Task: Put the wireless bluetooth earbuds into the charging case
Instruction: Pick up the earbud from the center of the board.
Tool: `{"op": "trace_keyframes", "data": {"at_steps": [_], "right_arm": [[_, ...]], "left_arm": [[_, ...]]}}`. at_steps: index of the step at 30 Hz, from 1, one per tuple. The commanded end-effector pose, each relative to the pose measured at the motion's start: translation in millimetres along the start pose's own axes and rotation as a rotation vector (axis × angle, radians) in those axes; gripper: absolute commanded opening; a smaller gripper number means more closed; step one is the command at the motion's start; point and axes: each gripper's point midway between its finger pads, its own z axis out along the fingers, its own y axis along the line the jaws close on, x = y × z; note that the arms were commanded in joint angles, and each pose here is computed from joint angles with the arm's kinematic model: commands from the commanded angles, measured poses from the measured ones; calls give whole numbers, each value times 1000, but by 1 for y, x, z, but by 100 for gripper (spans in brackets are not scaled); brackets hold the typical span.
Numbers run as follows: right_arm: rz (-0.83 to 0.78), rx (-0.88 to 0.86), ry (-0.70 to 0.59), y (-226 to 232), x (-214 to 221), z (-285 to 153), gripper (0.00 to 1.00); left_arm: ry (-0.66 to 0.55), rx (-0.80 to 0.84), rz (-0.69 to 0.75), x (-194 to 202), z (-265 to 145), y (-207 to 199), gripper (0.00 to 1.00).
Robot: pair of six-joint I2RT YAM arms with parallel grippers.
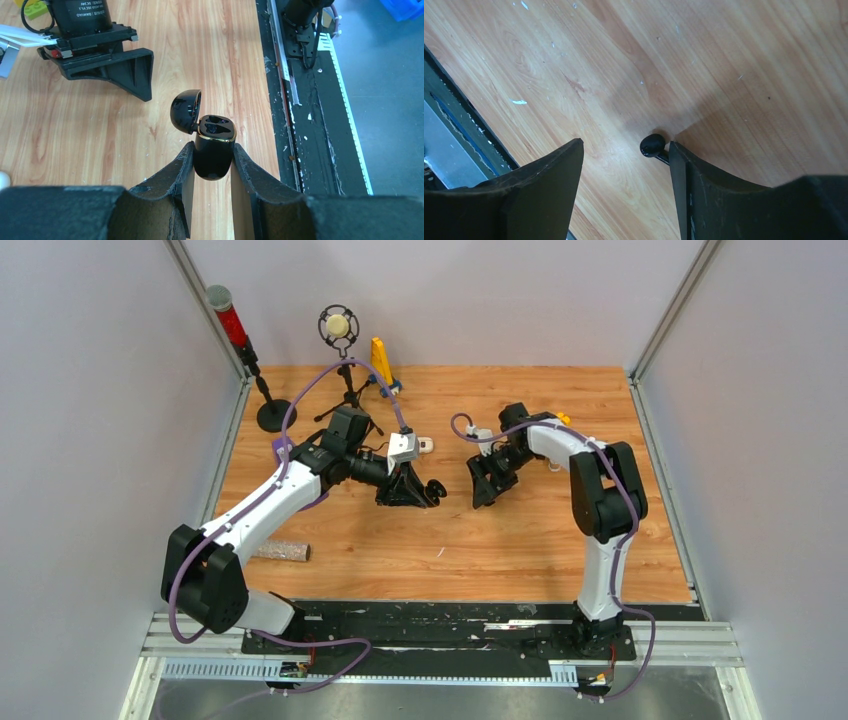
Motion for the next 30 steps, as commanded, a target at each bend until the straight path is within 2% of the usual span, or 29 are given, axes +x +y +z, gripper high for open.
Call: {"op": "trace_keyframes", "data": {"at_steps": [1, 15, 24, 30], "right_arm": [[-50, 45, -45, -1, -7, -13, 64], [-74, -23, -65, 25, 5, -22, 64], [-141, 77, -149, 4, -33, -39, 64], [-135, 83, -117, -13, -33, -25, 64]], "left_arm": [[-35, 15, 55, -15, -5, -9, 0], [-38, 20, 56, -16, -5, -10, 0], [-41, 19, 60, -18, -7, -12, 0], [-41, 20, 62, -18, -7, -12, 0]]}}
